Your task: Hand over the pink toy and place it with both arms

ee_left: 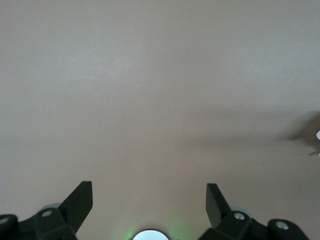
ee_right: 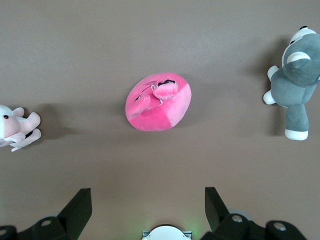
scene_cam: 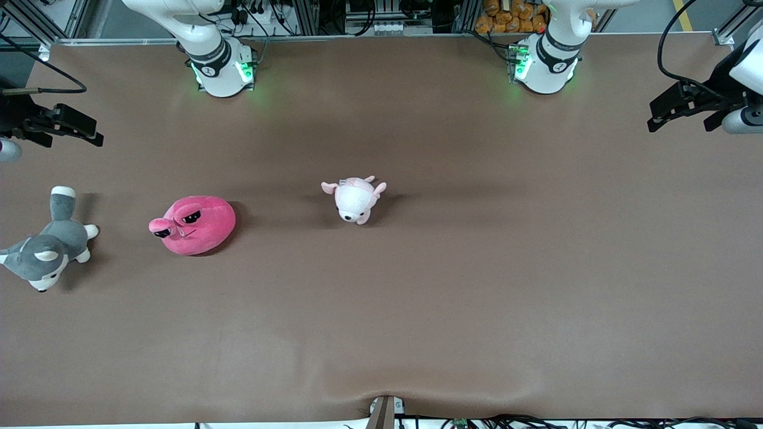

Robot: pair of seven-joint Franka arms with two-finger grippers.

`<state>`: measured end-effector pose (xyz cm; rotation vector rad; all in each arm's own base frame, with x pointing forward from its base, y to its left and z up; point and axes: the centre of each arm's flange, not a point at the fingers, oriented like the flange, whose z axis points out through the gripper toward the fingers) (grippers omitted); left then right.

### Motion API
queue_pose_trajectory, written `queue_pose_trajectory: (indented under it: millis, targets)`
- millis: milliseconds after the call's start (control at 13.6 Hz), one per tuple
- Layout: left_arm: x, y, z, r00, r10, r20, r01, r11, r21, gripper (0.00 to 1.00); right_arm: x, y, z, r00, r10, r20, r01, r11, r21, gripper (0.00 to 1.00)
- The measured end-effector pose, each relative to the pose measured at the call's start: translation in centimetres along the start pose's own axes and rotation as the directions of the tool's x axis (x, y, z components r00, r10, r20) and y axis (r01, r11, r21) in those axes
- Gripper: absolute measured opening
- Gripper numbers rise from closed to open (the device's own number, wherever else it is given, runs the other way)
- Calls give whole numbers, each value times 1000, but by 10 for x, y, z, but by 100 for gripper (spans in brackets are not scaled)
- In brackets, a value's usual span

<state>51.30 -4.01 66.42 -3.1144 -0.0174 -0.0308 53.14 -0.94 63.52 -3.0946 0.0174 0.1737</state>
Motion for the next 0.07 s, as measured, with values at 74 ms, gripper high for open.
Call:
queue_pose_trajectory:
  millis: [74]
  targets:
    - [0,0,-2,1000,0,-3,0,1000,0,100,0,0,0,1000,0,0,0,1000,0,100]
